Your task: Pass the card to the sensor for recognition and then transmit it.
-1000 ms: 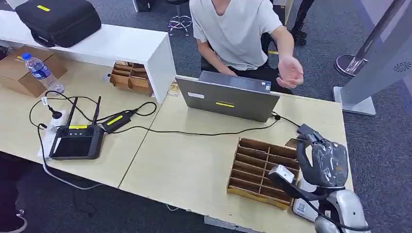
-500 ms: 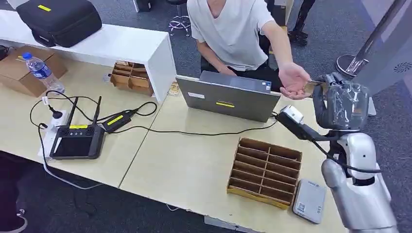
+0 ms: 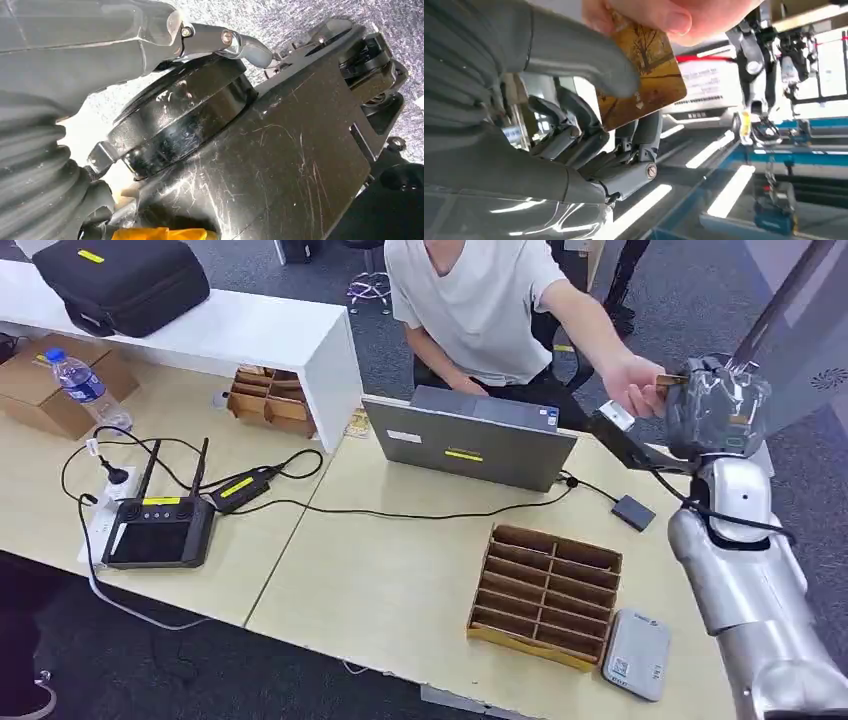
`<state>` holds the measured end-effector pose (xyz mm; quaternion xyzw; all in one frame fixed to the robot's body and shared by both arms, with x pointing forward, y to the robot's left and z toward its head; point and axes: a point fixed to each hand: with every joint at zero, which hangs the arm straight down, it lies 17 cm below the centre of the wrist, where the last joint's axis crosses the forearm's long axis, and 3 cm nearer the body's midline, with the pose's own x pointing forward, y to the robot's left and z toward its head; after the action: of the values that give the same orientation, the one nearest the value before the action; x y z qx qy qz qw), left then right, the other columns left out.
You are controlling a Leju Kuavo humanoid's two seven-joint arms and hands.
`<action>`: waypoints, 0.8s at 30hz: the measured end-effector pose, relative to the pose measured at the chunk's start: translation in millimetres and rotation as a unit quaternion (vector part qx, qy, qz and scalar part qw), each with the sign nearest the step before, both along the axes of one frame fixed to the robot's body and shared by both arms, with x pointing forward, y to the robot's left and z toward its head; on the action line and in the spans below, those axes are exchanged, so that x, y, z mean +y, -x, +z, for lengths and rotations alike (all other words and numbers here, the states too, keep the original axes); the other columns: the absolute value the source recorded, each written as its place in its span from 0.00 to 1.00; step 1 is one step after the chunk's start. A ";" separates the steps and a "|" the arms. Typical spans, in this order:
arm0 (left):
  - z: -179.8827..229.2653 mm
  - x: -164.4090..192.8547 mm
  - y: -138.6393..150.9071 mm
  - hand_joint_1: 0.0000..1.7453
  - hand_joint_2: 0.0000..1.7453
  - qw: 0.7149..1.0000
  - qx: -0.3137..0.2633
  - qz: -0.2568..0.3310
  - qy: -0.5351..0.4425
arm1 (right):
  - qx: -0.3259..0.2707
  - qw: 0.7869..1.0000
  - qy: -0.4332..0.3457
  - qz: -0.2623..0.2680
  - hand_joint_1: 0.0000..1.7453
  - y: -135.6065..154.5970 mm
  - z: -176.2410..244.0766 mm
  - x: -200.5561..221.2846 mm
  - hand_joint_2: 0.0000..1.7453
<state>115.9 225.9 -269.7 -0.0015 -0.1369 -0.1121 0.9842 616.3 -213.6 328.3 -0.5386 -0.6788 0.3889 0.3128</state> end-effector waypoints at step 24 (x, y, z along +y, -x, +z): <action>0.1 1.4 -0.1 0.00 1.00 1.000 -0.002 0.006 0.004 | 0.044 0.993 0.066 -0.089 0.00 -14.8 -40.3 -58.1 1.00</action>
<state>116.0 227.3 -269.6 -0.0041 -0.1392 -0.1052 0.9846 631.0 -271.7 288.0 -0.5990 -0.5868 0.4262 0.3395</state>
